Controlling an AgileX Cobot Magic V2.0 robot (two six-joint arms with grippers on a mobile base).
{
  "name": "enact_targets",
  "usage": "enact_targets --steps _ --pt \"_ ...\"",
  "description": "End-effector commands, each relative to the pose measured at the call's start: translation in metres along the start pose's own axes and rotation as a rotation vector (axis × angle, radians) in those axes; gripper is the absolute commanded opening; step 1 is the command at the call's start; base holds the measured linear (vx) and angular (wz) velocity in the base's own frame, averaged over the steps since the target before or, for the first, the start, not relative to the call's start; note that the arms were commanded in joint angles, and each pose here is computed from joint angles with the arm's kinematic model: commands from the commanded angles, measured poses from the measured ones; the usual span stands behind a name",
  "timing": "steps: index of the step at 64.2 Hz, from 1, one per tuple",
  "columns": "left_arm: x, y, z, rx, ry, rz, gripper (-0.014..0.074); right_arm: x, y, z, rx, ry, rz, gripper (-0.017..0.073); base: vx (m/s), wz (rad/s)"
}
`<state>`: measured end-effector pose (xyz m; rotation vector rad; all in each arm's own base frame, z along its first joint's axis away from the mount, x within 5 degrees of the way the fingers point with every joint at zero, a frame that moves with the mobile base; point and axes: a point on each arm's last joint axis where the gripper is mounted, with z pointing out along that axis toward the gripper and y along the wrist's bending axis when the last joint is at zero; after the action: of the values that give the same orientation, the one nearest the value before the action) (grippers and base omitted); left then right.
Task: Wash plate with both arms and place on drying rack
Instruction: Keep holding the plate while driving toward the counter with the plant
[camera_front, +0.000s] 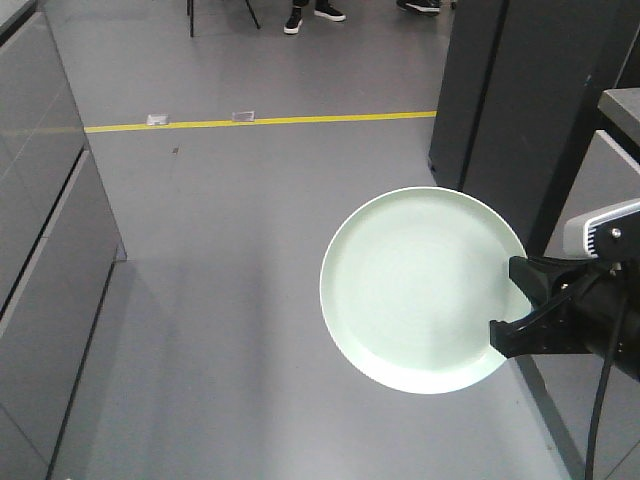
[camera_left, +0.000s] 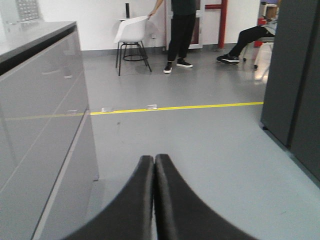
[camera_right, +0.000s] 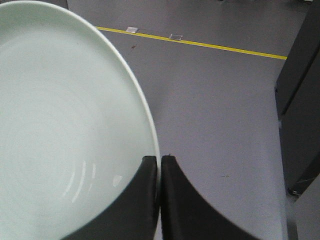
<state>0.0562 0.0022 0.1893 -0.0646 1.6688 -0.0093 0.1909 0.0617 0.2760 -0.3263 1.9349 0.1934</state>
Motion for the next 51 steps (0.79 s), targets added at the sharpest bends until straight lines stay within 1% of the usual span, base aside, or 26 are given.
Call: enact_targets --steps 1,23,51 --pt "0.0003 -0.0008 0.0001 0.016 -0.063 -0.011 -0.0006 -0.0184 -0.0027 -0.0048 0.019 -0.119 -0.004 -0.0008 0.14 -0.25" --pt "0.0003 -0.0008 0.0001 0.016 -0.063 -0.011 -0.0006 -0.0184 -0.0027 -0.0048 0.019 -0.119 -0.004 -0.0008 0.13 -0.34" --pt "0.0003 -0.0008 0.0001 0.016 -0.063 -0.011 -0.0006 -0.0184 -0.0027 -0.0048 0.019 -0.118 -0.004 -0.0008 0.14 -0.48"
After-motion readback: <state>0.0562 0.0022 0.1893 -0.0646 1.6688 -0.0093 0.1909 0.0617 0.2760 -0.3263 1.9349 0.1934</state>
